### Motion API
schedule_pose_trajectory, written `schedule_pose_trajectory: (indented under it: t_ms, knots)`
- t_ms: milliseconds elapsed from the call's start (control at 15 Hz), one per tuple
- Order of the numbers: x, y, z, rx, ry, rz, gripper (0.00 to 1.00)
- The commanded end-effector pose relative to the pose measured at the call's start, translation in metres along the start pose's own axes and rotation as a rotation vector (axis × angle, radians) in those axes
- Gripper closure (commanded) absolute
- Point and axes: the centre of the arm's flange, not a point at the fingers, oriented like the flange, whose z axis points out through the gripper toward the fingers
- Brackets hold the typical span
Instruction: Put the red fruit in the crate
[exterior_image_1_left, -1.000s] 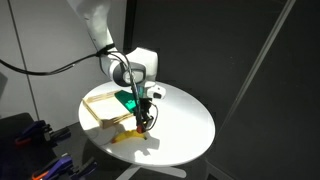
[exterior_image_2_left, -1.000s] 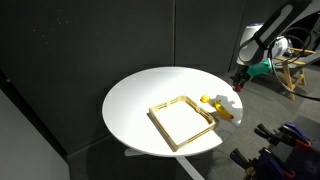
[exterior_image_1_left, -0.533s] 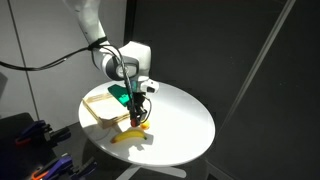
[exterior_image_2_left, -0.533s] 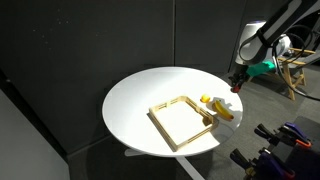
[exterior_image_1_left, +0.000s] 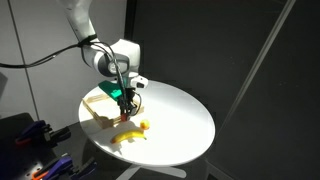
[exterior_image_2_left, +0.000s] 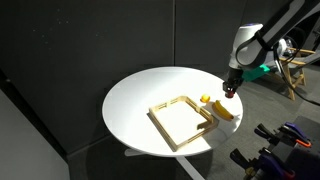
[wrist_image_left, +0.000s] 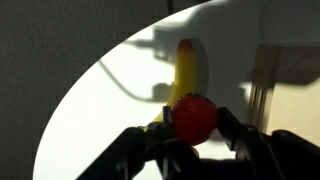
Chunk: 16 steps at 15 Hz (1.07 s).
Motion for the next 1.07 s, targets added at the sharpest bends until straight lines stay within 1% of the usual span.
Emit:
schedule_pose_trajectory:
  t_ms: [0, 733, 1000]
  knots:
    - [-0.006, -0.023, -0.008, -0.006, 0.012, 0.006, 0.76]
    - [0.001, -0.082, 0.002, 0.005, 0.044, -0.017, 0.76]
    - [0.002, -0.094, 0.005, 0.010, 0.059, -0.016, 0.76]
